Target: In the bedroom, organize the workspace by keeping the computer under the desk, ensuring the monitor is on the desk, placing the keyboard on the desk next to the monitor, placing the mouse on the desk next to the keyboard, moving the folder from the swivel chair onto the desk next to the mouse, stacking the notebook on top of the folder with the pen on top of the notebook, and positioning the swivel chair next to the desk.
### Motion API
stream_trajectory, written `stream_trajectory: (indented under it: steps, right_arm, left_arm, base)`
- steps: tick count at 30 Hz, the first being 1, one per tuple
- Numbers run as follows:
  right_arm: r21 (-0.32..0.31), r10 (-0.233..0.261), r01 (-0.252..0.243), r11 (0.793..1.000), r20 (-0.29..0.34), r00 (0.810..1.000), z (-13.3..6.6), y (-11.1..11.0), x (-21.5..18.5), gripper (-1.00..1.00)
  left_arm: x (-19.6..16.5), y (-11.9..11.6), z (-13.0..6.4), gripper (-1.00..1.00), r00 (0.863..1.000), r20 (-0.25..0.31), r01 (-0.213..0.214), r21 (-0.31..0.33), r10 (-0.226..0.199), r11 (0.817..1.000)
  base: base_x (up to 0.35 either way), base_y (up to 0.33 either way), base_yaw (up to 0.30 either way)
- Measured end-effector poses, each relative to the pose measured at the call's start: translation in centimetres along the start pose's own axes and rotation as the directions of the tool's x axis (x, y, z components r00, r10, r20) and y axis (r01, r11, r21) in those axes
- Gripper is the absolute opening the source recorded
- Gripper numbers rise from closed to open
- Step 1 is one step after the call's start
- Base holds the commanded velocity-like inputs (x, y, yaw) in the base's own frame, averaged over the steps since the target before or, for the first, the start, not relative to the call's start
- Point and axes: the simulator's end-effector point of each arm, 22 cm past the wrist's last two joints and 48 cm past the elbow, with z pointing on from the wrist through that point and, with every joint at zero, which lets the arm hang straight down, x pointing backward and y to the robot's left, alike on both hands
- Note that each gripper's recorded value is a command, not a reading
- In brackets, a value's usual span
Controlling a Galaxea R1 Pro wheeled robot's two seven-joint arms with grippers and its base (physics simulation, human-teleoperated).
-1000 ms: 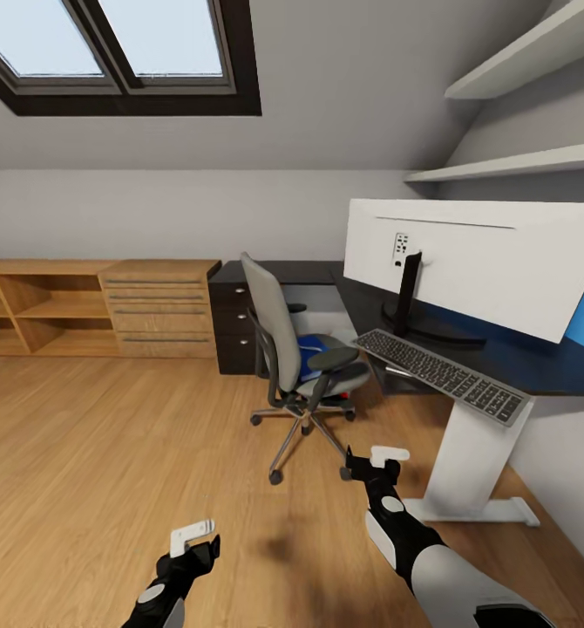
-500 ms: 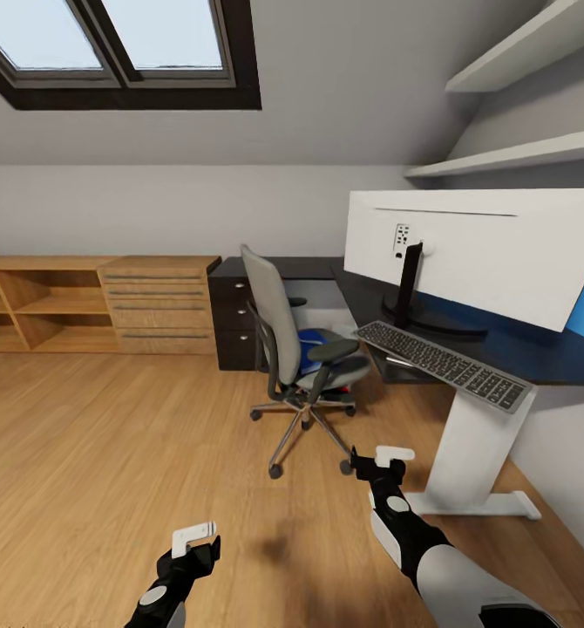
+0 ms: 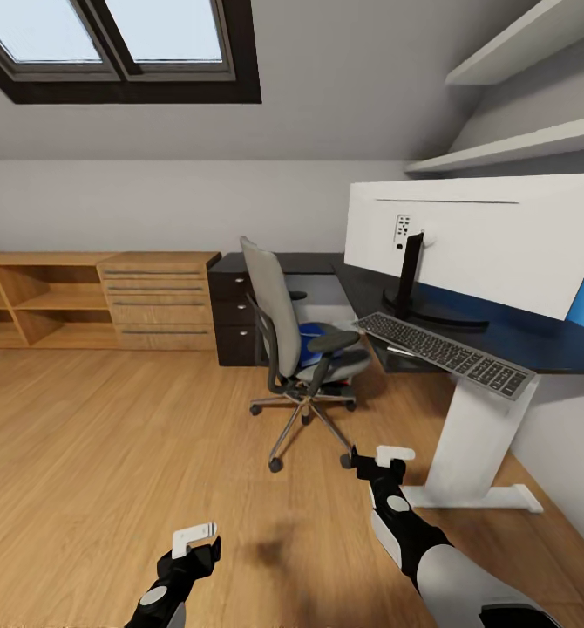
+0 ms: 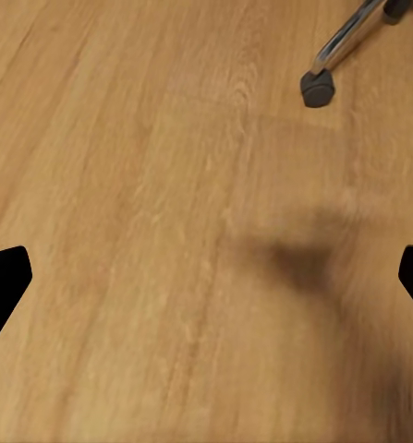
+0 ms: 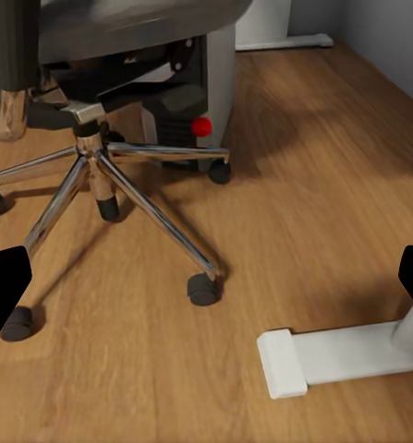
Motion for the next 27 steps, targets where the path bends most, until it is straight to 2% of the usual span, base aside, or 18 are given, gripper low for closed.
stream_trajectory:
  steps: [19, 27]
  right_arm:
    - [0.001, 0.002, -0.002, 1.0, 0.001, 1.0, 0.4, -0.3, 4.3, 1.0]
    - [0.002, 0.008, -0.008, 1.0, 0.029, 1.0, 0.5, -0.4, 5.6, 1.0]
  left_arm:
    - [5.3, 1.0, 1.9, 1.0, 1.0, -0.028, -0.004, -0.008, 0.004, 1.0]
    - [7.0, 1.3, 2.7, 1.0, 1.0, -0.027, -0.004, -0.007, 0.004, 1.0]
  base:
    - [0.0, 0.0, 0.0]
    - [0.0, 0.0, 0.0]
